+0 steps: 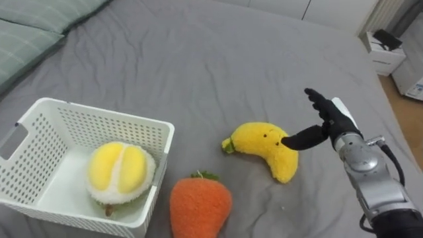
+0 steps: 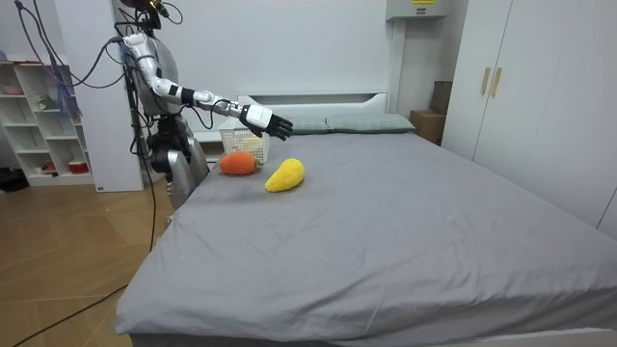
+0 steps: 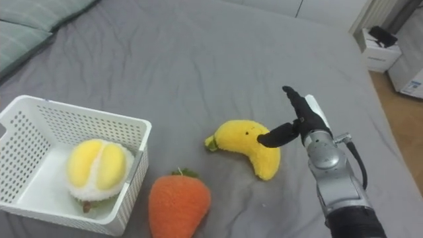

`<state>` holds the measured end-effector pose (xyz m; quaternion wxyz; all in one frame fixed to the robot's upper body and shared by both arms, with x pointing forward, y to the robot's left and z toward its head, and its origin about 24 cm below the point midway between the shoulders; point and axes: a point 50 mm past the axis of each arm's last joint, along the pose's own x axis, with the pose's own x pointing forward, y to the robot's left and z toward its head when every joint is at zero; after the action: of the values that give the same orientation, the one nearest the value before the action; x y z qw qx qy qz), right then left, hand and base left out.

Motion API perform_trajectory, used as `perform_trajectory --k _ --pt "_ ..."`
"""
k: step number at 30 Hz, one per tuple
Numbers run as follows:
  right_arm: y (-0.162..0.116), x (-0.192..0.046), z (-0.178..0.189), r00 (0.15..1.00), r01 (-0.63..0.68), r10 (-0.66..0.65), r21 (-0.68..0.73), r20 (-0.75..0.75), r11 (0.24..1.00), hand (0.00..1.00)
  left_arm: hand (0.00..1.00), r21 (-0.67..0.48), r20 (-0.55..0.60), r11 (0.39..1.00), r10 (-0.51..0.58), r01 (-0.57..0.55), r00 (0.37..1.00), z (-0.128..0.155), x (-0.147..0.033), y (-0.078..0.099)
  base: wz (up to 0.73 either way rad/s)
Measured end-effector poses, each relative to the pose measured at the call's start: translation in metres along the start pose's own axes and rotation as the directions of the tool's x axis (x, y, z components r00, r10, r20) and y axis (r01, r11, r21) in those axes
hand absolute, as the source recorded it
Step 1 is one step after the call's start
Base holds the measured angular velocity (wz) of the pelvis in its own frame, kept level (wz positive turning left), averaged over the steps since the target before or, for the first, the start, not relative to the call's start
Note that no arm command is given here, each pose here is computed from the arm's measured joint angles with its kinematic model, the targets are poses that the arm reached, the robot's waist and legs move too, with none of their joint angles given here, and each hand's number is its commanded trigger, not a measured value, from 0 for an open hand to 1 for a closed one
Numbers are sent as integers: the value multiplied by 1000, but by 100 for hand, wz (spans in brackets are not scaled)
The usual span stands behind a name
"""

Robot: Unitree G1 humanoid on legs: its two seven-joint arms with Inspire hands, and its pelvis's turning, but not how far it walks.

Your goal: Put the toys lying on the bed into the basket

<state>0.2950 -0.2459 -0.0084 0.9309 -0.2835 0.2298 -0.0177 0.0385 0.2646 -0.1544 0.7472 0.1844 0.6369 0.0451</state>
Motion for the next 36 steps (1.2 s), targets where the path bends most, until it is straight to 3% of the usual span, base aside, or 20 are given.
perform_trajectory --k 9,20,28,36 --pt "-11 19 1 995 47 -42 52 -93 998 0 0 -16 161 1000 -11 13 987 58 3 4 -1" --pt "-14 22 -3 990 91 -84 63 -114 994 0 0 -90 174 995 -23 39 984 63 5 -1 1" --pt "-32 31 38 990 140 -140 30 6 990 0 0 -62 229 997 -35 50 973 81 5 -2 0" --pt "-40 32 44 981 189 -190 29 27 982 0 0 -54 259 997 -32 47 965 90 3 -1 4"
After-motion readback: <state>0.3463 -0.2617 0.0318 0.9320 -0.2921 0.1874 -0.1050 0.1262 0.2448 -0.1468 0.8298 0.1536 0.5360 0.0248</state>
